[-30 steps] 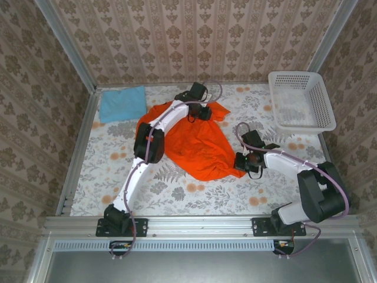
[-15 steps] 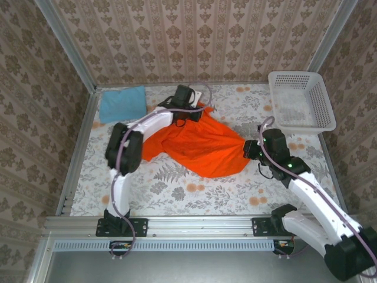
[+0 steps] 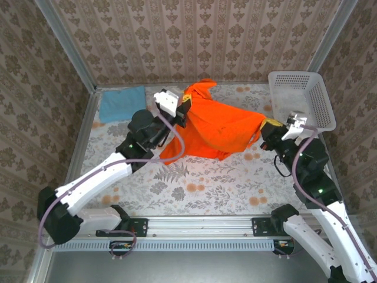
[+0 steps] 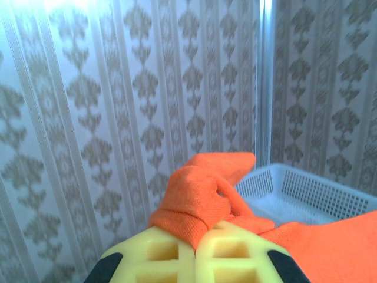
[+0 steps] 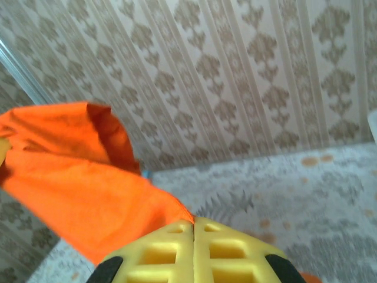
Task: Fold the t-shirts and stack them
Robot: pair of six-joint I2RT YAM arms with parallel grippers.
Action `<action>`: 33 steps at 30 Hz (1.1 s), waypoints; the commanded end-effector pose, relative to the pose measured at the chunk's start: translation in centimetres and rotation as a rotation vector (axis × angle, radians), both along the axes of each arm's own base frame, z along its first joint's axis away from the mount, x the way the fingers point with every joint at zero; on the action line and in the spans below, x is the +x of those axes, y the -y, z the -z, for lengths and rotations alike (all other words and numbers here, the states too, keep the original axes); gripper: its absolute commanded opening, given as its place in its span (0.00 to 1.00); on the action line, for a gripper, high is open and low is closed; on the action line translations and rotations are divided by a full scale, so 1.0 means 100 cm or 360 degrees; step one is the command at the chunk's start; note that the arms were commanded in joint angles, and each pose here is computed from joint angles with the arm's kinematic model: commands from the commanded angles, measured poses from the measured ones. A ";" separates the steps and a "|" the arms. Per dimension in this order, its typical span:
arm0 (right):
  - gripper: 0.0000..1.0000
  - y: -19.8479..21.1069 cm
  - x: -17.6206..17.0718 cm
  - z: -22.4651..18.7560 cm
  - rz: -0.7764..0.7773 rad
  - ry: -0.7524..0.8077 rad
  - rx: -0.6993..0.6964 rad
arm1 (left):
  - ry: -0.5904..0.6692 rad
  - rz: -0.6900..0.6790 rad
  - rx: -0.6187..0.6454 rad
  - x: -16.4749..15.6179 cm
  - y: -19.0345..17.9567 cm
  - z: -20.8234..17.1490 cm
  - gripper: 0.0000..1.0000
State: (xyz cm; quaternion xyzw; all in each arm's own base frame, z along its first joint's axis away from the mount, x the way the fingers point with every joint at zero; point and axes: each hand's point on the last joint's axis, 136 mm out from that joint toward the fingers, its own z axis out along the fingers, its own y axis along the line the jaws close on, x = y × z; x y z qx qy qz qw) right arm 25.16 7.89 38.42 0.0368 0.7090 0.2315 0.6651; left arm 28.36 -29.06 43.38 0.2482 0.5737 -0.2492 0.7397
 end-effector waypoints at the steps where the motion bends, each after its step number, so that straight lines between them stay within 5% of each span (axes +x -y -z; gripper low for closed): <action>1: 0.00 0.002 -0.006 -0.052 0.0014 0.0217 0.0034 | 0.0294 -0.0103 -0.0068 -0.026 -0.026 -0.051 0.00; 8: 0.00 0.009 0.021 -0.070 0.0163 0.0163 0.0011 | 0.0289 -0.0196 0.0001 -0.018 -0.027 -0.070 0.00; 15: 0.00 0.012 0.127 -0.012 0.0430 -0.0311 -0.0341 | -0.0341 -0.0341 0.0081 0.105 -0.012 -0.011 0.00; 17: 0.00 0.018 0.168 0.020 0.0471 -0.0483 -0.0400 | -0.0562 -0.0380 0.0122 0.151 -0.001 0.021 0.05; 19: 0.00 0.031 0.211 0.066 0.0534 -0.0710 -0.0438 | -0.0781 -0.0360 0.0263 0.190 0.020 0.062 0.34; 21: 0.19 0.048 0.239 0.103 0.0599 -0.0902 -0.0429 | -0.0959 -0.0441 0.0379 0.218 0.028 0.098 0.72; 24: 0.59 0.066 0.258 0.142 0.0633 -0.1155 -0.0366 | -0.1192 -0.0537 0.0485 0.245 0.027 0.146 0.98; 28: 0.75 0.068 0.245 0.137 0.0624 -0.1082 -0.0262 | -0.1389 -0.0574 0.0361 0.251 -0.006 0.171 1.00; 33: 0.76 0.032 0.199 0.162 0.0332 -0.1142 -0.0059 | -0.1590 -0.0704 0.0152 0.252 -0.074 0.207 0.95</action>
